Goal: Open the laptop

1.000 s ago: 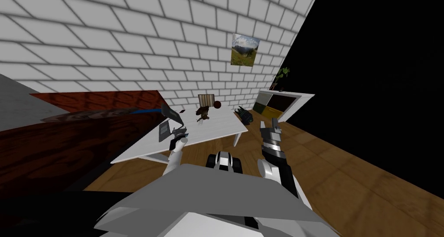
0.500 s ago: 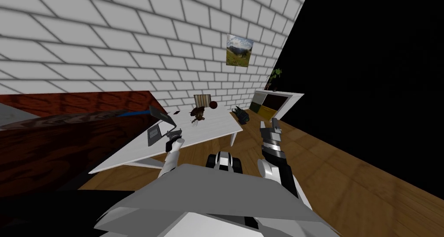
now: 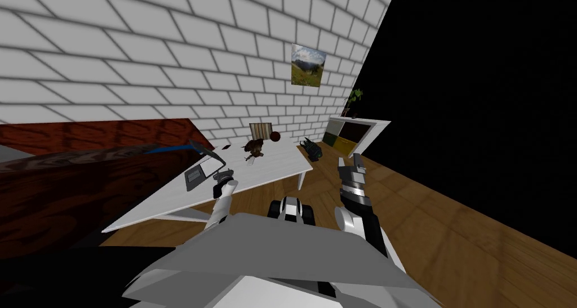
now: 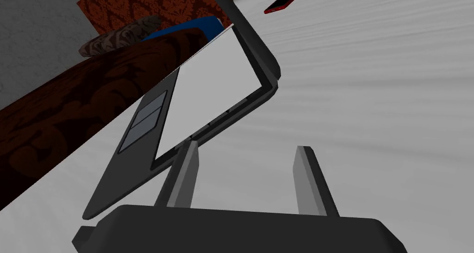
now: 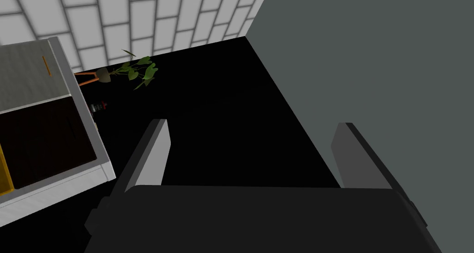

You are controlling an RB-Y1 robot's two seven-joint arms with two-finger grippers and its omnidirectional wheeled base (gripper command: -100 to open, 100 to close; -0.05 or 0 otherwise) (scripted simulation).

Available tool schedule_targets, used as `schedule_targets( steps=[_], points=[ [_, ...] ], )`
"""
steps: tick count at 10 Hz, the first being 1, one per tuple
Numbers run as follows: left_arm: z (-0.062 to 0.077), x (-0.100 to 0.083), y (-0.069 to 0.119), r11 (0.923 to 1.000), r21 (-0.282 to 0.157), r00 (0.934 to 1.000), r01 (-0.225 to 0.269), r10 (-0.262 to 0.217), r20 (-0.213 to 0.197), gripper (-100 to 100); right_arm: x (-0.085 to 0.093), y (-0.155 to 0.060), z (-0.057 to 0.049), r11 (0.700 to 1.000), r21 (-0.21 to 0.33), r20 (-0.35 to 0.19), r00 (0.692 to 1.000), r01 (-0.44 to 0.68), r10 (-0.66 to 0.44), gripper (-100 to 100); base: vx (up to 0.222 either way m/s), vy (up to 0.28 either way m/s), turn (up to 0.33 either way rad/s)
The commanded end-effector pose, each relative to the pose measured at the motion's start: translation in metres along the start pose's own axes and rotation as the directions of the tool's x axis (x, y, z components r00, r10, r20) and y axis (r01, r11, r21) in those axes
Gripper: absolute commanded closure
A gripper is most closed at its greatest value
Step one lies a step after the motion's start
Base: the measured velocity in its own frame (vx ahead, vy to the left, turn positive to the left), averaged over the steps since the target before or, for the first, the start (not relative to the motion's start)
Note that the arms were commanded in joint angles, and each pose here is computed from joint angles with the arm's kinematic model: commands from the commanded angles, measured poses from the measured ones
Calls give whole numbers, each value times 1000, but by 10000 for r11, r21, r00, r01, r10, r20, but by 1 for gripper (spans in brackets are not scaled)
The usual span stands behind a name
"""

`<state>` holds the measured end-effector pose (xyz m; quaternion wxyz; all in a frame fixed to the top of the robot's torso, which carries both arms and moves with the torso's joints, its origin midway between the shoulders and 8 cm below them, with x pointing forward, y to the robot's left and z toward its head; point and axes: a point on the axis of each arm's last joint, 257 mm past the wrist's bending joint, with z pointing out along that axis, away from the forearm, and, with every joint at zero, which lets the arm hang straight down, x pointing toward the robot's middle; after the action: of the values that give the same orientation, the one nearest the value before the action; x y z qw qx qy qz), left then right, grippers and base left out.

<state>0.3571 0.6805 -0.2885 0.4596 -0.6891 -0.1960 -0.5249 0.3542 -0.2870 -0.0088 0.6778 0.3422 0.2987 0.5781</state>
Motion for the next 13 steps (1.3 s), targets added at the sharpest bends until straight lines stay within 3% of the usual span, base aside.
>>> schedule_targets(
  steps=[1,3,5,7,9,10,11,13],
  points=[
    [-11,-2,0,9970,268,9973,729,-728,-62,100,0,0,0,10000,-2,-1,10000,0,0,0,-46,77,-111],
    [-22,-4,0,9878,539,9893,1459,-1453,-142,100,0,0,0,10000,0,-1,10000,1,-1,0,-38,78,-108],
    [-34,-7,-1,9725,813,9758,2184,-2172,-244,100,0,0,0,10000,-1,-1,10000,1,-1,0,-48,93,-121],
    [-46,-10,-2,9508,1088,9570,2899,-2876,-367,100,0,0,0,10000,-1,-1,10000,1,-1,0,-55,91,-138],
    [-58,-13,-4,9230,1364,9330,3598,-3561,-513,100,0,0,0,10000,0,-1,10000,1,-1,0,-48,82,-123],
    [-54,-11,-2,9338,1255,9422,3352,-3323,-440,100,0,0,0,10000,0,-1,10000,1,-1,0,-18,41,-27],
    [-39,-4,-11,9297,1556,9427,3338,-3291,-559,-100,0,0,0,10000,1,0,10000,1,-1,0,-118,-10,-108],
    [-33,-1,-15,9281,1692,9434,3317,-3265,-582,-100,0,0,0,10000,-2,0,10000,-2,2,0,-120,-12,-59]
  ],
)
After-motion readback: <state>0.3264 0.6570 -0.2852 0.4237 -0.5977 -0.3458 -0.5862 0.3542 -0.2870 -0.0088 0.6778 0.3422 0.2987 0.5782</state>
